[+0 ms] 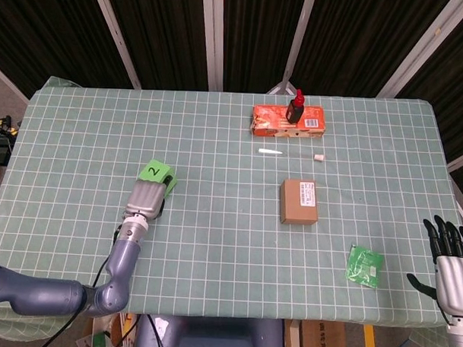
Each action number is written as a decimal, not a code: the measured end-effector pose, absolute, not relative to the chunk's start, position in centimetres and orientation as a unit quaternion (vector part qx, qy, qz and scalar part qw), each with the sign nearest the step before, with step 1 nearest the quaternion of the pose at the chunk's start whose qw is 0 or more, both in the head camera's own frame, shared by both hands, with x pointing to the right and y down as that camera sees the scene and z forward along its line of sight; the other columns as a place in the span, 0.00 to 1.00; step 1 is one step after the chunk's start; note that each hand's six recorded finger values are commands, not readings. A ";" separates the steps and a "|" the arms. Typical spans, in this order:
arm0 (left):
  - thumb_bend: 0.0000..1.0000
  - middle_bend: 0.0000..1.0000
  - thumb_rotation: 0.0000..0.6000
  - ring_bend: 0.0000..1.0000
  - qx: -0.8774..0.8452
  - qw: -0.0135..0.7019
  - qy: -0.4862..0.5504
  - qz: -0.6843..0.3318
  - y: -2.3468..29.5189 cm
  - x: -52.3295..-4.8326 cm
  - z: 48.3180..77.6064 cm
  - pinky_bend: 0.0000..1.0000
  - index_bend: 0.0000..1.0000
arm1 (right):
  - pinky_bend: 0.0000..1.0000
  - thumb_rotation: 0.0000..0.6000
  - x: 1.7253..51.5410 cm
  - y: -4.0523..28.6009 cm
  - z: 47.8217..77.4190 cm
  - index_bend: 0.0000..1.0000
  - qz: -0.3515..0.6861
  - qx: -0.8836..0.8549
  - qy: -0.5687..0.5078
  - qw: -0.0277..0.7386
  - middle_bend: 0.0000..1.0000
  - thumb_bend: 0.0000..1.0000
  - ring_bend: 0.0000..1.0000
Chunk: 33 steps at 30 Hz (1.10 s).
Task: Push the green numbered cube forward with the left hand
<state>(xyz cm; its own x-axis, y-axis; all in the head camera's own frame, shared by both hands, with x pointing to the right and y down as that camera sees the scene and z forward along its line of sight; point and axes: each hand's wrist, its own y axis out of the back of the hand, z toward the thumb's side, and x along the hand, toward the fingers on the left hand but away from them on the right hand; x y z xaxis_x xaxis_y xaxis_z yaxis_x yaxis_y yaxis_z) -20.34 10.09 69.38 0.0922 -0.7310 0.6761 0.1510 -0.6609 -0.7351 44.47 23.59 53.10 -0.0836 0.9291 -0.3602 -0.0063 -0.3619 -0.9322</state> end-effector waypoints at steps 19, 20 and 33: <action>0.71 0.65 1.00 0.52 -0.643 0.352 0.285 -0.617 10.3 -16.5 67.4 0.67 0.17 | 0.00 1.00 44.7 23.6 53.1 0.06 0.610 -0.559 -0.414 0.380 0.00 0.04 0.00; 0.71 0.64 1.00 0.50 -0.654 0.348 0.288 -0.606 10.4 -16.3 66.8 0.67 0.17 | 0.00 1.00 44.7 23.6 53.2 0.06 0.610 -0.559 -0.413 0.380 0.00 0.04 0.00; 0.51 0.25 1.00 0.08 -0.657 0.398 0.359 -0.530 11.9 -26.0 54.7 0.30 0.21 | 0.00 1.00 44.0 24.0 52.8 0.07 0.608 -0.561 -0.411 0.384 0.00 0.04 0.00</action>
